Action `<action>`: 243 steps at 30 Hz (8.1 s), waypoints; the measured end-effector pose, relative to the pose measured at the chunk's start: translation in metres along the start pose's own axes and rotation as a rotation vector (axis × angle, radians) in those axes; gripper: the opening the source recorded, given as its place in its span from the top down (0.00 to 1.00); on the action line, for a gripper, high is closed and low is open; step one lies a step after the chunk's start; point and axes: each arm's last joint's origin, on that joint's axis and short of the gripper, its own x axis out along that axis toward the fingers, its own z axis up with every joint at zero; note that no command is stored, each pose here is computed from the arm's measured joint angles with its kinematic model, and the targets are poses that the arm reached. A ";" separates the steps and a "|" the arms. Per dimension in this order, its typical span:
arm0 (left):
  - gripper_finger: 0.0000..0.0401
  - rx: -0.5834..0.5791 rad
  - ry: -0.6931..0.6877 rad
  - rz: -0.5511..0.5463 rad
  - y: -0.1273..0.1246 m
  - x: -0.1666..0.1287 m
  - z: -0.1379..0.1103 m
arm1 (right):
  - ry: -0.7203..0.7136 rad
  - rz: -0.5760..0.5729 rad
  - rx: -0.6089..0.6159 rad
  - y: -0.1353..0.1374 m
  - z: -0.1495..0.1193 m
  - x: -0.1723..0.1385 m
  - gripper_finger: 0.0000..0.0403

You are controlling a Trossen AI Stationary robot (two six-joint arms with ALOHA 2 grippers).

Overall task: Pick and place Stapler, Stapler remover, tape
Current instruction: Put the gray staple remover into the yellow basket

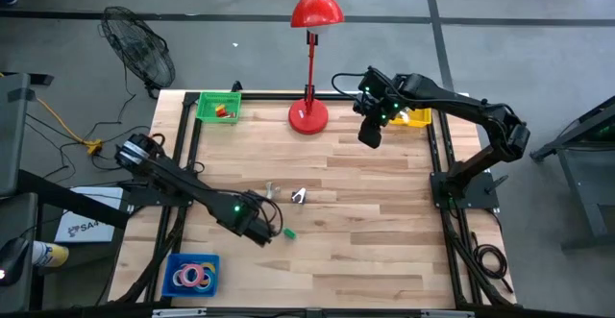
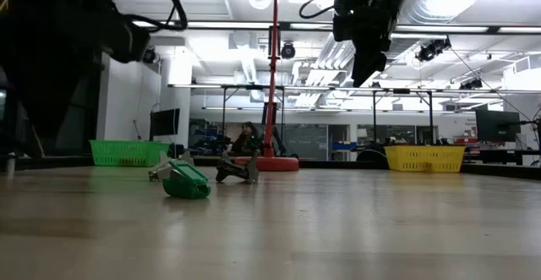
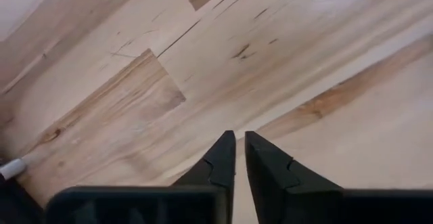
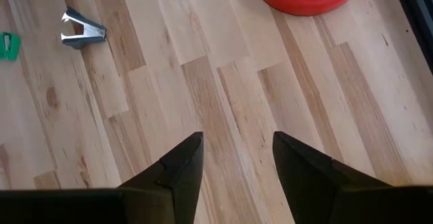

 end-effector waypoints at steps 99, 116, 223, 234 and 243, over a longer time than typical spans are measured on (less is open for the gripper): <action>0.46 -0.031 -0.083 -0.044 -0.005 0.055 0.111 | 0.061 -0.001 0.039 0.000 -0.006 0.000 0.58; 0.79 -0.009 -0.108 -0.019 -0.004 0.056 0.112 | 0.061 -0.002 0.038 0.000 -0.006 0.000 0.58; 0.80 0.552 -0.849 -0.149 0.008 -0.062 0.130 | -0.460 0.143 -0.866 0.116 0.055 0.062 0.58; 0.80 0.557 -0.842 -0.157 0.008 -0.061 0.129 | -0.458 0.145 -0.864 0.117 0.054 0.062 0.70; 0.80 0.567 -0.829 -0.170 0.007 -0.061 0.129 | -0.446 0.155 -0.827 0.116 0.054 0.062 0.79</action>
